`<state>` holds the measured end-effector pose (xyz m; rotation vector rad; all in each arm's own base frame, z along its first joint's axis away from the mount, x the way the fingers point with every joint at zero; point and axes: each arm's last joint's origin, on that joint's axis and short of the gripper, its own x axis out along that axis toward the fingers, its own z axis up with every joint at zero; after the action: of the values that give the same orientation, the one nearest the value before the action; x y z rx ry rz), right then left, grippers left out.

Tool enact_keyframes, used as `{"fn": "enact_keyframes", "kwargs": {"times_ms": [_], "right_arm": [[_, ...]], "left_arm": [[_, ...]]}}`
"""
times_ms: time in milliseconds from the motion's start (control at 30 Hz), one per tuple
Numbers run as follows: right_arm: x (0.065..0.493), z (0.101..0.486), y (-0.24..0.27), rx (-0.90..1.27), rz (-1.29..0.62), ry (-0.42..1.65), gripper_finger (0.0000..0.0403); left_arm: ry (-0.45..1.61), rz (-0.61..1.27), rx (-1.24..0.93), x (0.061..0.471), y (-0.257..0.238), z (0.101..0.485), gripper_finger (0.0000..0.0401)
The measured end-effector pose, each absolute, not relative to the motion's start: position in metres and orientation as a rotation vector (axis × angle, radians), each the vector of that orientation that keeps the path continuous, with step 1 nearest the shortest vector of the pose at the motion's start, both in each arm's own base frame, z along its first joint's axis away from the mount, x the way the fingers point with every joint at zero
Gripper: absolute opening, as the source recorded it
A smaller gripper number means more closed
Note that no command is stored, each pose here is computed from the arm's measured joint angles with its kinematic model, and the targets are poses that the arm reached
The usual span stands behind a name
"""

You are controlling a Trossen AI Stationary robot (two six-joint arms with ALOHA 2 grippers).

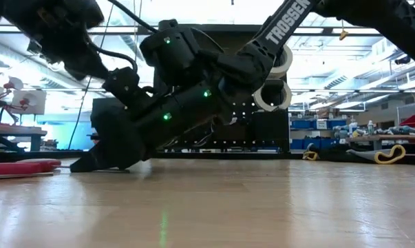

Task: Hang tools onto peg board
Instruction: Hang the red allen wrench on the peg board

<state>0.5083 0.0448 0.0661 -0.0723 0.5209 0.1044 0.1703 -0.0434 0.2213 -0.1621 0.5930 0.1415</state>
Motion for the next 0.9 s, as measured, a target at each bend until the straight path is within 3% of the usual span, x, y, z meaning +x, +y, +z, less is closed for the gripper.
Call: {"fn": "enact_keyframes", "kwargs": {"times_ms": [200,333,500,633,767,900], "right_arm": [[0.496,0.110,0.040,-0.230,-0.048,0.631,0.0007],[0.486,0.165,0.054,-0.339,-0.149,0.574,0.0011],[0.458,0.201,0.081,-0.514,-0.276,0.567,0.0007],[0.425,0.233,0.092,-0.613,-0.510,0.527,0.0007],[0.396,0.239,0.085,-0.584,-0.642,0.509,0.0007],[0.377,0.247,0.068,-0.399,-0.729,0.337,0.0007]], "left_arm": [[0.377,0.197,-0.104,0.152,-0.042,0.257,0.0028],[0.261,0.180,-0.096,0.131,-0.036,0.274,0.0009],[0.131,0.192,-0.079,0.113,-0.028,0.290,0.0007],[-0.011,0.143,-0.081,0.111,-0.028,0.305,0.0009],[-0.147,0.107,-0.045,0.112,-0.030,0.320,0.0009],[-0.234,0.126,-0.047,0.116,-0.031,0.329,0.0009]]}}
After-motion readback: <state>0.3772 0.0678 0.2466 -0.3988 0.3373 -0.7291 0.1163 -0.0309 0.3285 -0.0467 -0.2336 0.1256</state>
